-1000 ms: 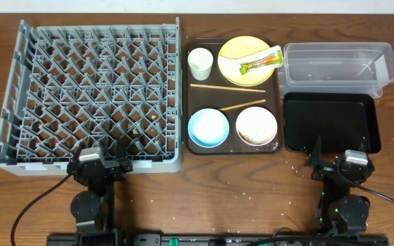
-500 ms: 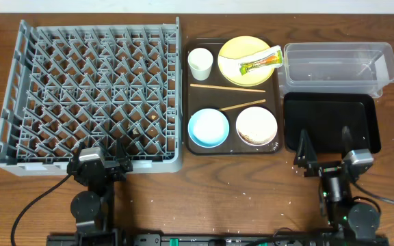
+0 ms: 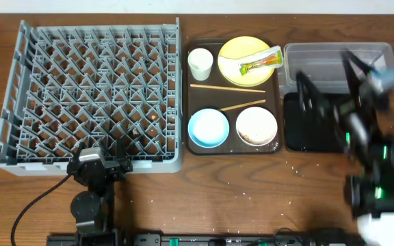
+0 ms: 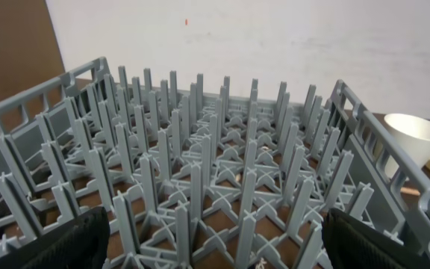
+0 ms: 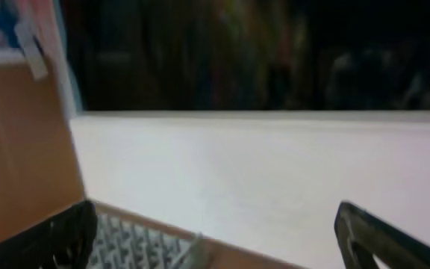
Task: Sort waste into correct bins and load items into the dishwasher
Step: 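Reach the right gripper to the yellow plate and grasp the snack wrapper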
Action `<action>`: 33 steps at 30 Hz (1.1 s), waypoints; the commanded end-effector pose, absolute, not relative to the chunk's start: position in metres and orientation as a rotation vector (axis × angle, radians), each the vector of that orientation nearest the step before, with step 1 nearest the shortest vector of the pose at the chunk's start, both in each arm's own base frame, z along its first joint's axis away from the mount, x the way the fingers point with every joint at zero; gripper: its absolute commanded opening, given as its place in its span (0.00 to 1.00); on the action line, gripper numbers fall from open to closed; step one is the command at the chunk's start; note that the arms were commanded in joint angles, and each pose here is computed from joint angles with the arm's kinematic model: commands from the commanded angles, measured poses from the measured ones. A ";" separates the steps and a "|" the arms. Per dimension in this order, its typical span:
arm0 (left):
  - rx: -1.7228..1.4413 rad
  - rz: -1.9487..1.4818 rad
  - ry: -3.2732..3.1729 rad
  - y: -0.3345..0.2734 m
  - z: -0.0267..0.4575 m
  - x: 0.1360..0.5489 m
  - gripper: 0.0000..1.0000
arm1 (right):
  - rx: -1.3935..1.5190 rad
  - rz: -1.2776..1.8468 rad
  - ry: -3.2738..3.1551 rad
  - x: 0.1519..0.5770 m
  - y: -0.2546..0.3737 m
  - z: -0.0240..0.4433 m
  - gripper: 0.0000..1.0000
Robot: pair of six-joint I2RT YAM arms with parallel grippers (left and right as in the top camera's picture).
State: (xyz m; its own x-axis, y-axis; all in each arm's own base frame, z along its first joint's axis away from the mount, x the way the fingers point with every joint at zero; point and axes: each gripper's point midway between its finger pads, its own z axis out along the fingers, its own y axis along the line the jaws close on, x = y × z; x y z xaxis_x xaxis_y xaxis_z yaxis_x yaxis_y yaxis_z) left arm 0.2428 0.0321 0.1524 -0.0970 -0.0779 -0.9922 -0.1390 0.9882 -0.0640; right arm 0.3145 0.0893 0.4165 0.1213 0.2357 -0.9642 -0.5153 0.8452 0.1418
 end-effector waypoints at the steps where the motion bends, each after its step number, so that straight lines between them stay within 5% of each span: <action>1: -0.163 0.065 1.719 0.033 0.137 0.242 0.93 | -0.360 0.731 1.526 0.366 0.122 0.425 0.99; 9: -0.163 0.065 1.719 0.033 0.137 0.242 0.92 | -0.363 0.846 1.854 0.461 0.166 0.377 0.99; 20: -0.163 0.065 1.719 0.033 0.137 0.242 0.92 | -0.149 0.981 2.152 0.520 0.187 0.239 0.99; 21: -0.163 0.065 1.719 0.033 0.137 0.242 0.92 | -0.087 0.952 2.190 0.524 0.185 0.226 0.99; 24: -0.163 0.065 1.719 0.033 0.137 0.242 0.92 | 0.200 0.762 2.303 0.533 0.170 0.188 0.77; 33: -0.163 0.065 1.719 0.033 0.137 0.242 0.92 | 0.640 0.289 2.236 0.528 0.164 0.153 0.77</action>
State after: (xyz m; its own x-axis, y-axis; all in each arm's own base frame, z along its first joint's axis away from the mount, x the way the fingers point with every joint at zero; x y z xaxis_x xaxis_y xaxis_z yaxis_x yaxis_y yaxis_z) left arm 0.2427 0.0321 0.1525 -0.0977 -0.0784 -0.9921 -0.1391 0.9882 -0.0643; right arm 0.5192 0.1836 0.1538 -0.7183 0.4214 -0.5536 0.1597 0.8743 0.4583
